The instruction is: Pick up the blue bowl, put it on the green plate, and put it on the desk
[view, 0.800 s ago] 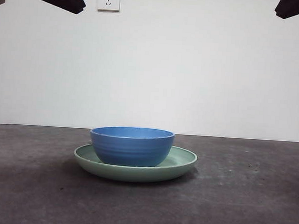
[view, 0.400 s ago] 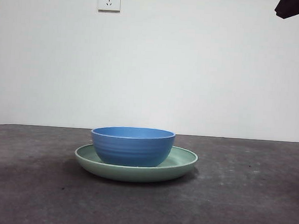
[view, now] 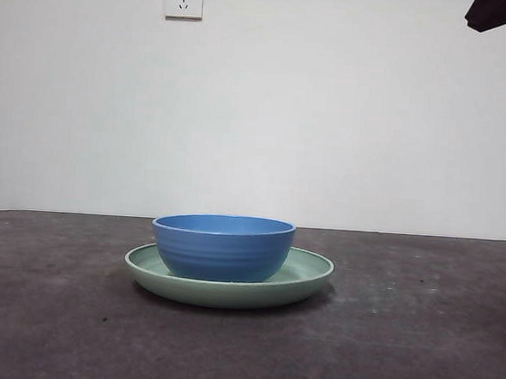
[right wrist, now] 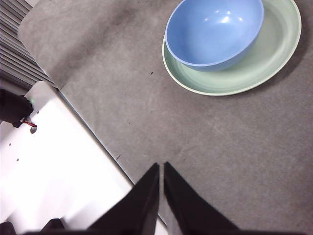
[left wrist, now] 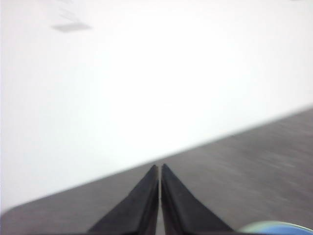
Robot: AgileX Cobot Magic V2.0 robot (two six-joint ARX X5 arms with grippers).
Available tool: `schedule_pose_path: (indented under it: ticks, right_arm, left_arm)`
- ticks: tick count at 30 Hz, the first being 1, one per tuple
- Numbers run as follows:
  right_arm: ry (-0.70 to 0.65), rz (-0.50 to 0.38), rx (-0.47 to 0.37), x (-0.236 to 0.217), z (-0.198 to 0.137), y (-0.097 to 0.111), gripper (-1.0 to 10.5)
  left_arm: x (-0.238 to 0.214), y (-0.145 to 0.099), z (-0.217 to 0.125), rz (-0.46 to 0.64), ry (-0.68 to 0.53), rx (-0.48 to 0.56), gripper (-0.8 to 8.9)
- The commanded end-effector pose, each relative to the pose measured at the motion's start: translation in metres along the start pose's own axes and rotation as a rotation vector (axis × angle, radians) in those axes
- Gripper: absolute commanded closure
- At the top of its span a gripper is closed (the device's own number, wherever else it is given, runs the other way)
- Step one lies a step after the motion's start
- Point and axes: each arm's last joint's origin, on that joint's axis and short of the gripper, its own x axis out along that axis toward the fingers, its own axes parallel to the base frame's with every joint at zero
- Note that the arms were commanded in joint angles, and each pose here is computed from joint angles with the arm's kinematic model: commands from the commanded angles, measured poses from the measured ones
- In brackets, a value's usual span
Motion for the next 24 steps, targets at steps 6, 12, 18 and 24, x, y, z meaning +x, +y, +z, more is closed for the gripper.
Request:
schedule_pose_path:
  ticks: [6,12,18,24]
  right_arm:
    - [-0.015,0.009,-0.027,-0.002,0.004,0.003,9.4]
    - [-0.015,0.008,-0.027,-0.002,0.004,0.003,9.4]
    - [-0.015,0.008,-0.027,-0.002,0.004,0.003,9.4]
    - [-0.015,0.008,-0.027,-0.002,0.004,0.003,9.4]
  left_arm:
    - [-0.027,-0.003,-0.061,0.161,0.020,-0.005,8.04]
    - [-0.035,-0.007,-0.104,0.211,0.088,-0.062,8.04]
    - [-0.039,-0.011,-0.130,0.239,0.183,-0.083,8.04]
    - [-0.040,-0.013,-0.146,0.247,0.225,-0.092,8.04]
